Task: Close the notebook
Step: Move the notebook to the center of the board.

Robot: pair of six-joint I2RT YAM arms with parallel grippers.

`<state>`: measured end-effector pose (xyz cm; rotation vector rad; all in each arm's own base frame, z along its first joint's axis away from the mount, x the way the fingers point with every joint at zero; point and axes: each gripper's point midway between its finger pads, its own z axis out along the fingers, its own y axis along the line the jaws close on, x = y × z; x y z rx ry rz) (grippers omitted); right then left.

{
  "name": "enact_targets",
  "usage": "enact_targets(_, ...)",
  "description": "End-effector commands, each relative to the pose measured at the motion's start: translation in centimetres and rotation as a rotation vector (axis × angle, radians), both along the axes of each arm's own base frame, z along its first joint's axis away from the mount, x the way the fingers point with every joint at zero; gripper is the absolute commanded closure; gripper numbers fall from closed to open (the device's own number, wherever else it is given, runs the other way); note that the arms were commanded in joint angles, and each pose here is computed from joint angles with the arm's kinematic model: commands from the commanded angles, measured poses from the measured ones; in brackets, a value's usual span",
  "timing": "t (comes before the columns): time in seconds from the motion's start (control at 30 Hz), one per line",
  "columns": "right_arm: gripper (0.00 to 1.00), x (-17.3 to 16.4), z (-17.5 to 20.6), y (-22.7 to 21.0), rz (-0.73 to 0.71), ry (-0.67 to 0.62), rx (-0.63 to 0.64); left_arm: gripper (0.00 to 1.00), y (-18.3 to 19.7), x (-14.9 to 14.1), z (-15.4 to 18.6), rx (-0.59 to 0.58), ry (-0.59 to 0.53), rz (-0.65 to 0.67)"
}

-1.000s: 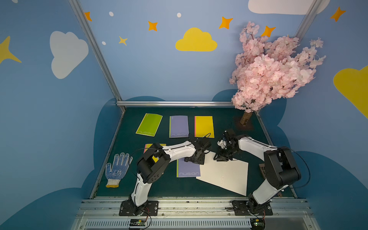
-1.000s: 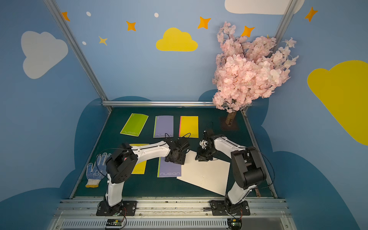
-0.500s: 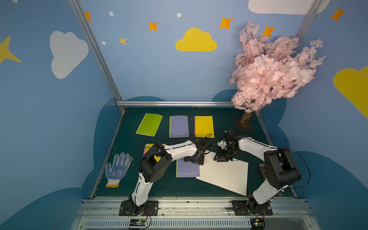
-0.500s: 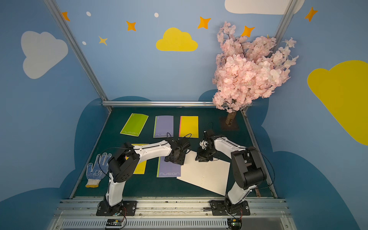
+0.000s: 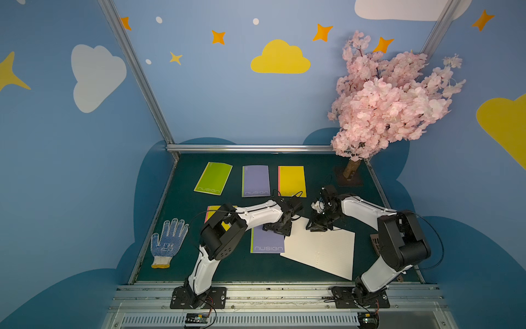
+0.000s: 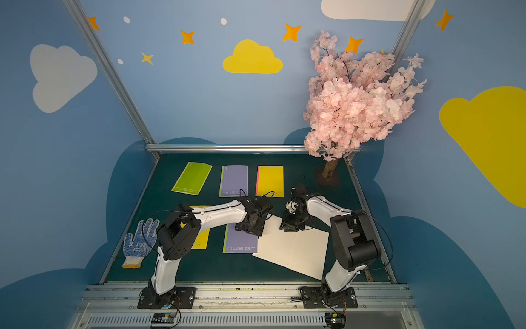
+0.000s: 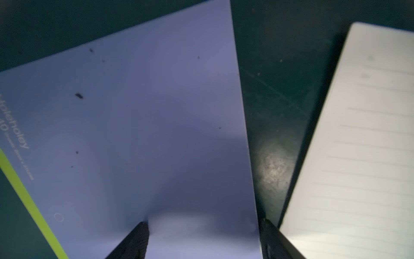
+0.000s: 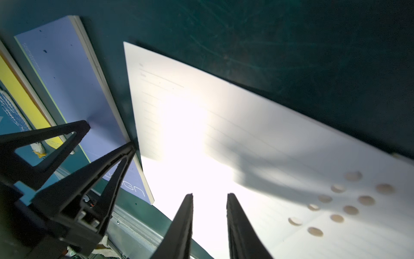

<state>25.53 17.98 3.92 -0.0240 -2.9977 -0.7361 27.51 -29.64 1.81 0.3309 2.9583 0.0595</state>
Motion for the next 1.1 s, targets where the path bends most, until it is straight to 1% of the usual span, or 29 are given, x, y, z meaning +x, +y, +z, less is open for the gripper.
enact_targets(0.0,0.71,-0.2,0.5,-0.2,-0.003,-0.01,0.002,0.22,3.5,-1.3,-1.9,0.107,0.079,-0.016)
enact_targets(0.33,0.71,-0.1,0.5,-0.1,-0.004,-0.008,0.004,0.22,6.1,-0.7,-1.8,0.086,0.082,0.017)
enact_targets(0.7,0.71,-0.1,0.6,-0.2,-0.006,-0.011,0.003,0.22,7.3,-0.3,-2.2,0.084,0.08,-0.011)
enact_targets(0.93,0.71,-0.2,1.0,-0.3,-0.015,-0.019,0.002,0.21,7.0,0.5,-0.7,0.062,0.048,-0.017)
enact_targets(1.07,0.71,-0.3,1.3,-0.5,-0.018,-0.027,-0.007,0.2,6.3,0.9,0.5,0.02,0.026,-0.02)
